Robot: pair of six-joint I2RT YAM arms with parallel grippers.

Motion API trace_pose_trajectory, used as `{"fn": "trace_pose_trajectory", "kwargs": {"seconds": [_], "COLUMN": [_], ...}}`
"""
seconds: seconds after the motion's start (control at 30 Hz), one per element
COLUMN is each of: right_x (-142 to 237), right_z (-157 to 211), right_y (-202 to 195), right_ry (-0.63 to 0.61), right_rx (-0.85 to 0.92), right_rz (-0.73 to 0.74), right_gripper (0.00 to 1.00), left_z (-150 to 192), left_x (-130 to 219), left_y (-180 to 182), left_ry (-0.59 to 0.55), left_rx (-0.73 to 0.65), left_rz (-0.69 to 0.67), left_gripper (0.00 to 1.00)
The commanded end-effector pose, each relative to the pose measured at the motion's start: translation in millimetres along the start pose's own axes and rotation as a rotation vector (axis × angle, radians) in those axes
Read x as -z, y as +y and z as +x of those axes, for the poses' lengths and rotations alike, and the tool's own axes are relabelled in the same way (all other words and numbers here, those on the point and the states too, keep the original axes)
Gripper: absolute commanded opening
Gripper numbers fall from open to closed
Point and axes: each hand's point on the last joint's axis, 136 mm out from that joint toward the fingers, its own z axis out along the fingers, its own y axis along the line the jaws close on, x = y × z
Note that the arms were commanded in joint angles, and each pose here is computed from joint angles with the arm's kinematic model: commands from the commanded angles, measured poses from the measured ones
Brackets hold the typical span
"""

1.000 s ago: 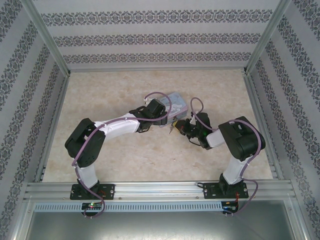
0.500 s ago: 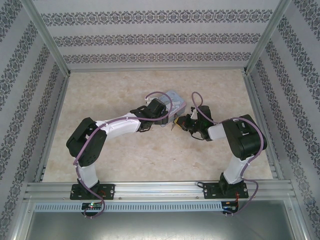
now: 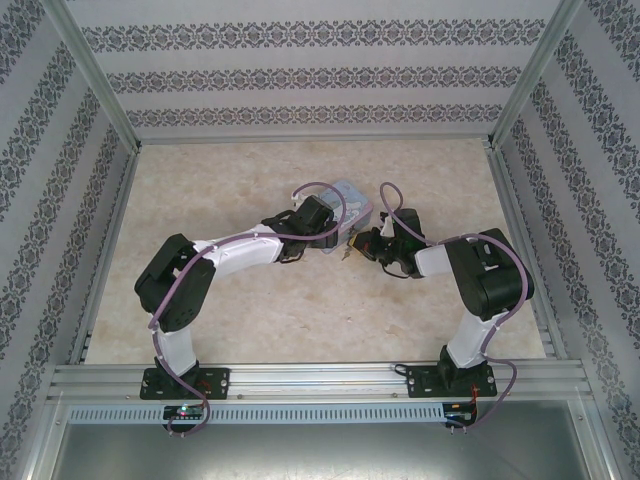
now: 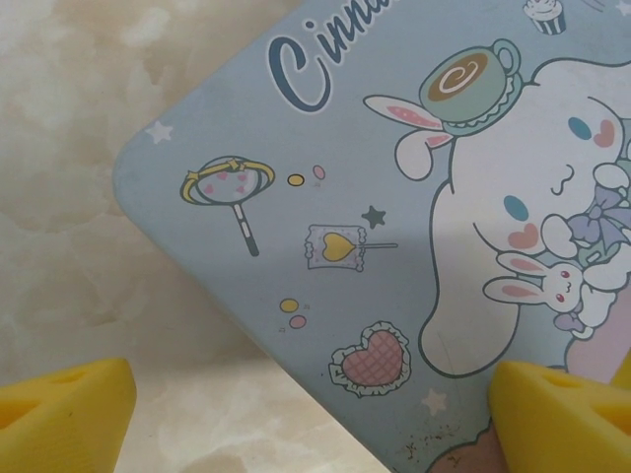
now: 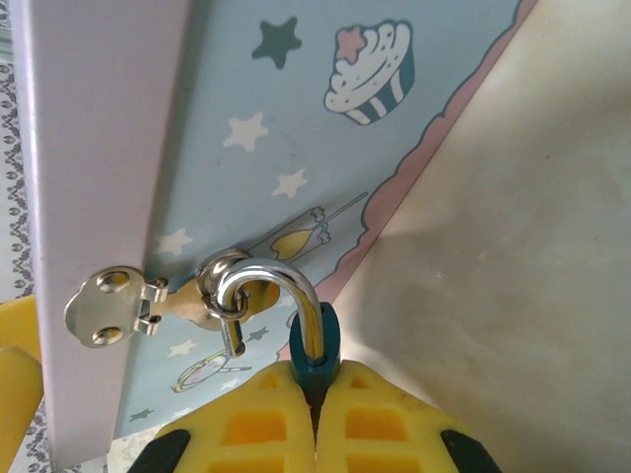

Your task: Unlock the padlock with the key

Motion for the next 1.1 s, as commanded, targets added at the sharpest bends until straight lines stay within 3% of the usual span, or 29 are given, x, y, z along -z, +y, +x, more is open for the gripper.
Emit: {"fn": "trace_pose_trajectory", "kwargs": {"seconds": [0.0,0.53,0.8,1.07], "right_x": [5,10,30,49], "right_z": [-26,-77,-76,-51], "right_y": [-18,-10,-24,-37], "right_ry": [-0.097,-0.124,-0.145,-0.144], "right_rx": [-0.028,-0.024,-0.062,-0.114], "right_rz": [0.088,0.063,0.068,0.087], "right_gripper": [0.00,0.00,0.00,0.00], "left_z": [94,98,93,63], "left_x": [-16,-20,-17,2], "left_y": [54,55,52,28], "left_ry": [0.313,0.334,0.329,0.272], "left_rx": [-0.159,-0.172,-0.171,-0.160], "left_rz": [-0.194,-0.202,-0.192,-0.094], "left_gripper": [0.91,0.89,0.91,1.00]}}
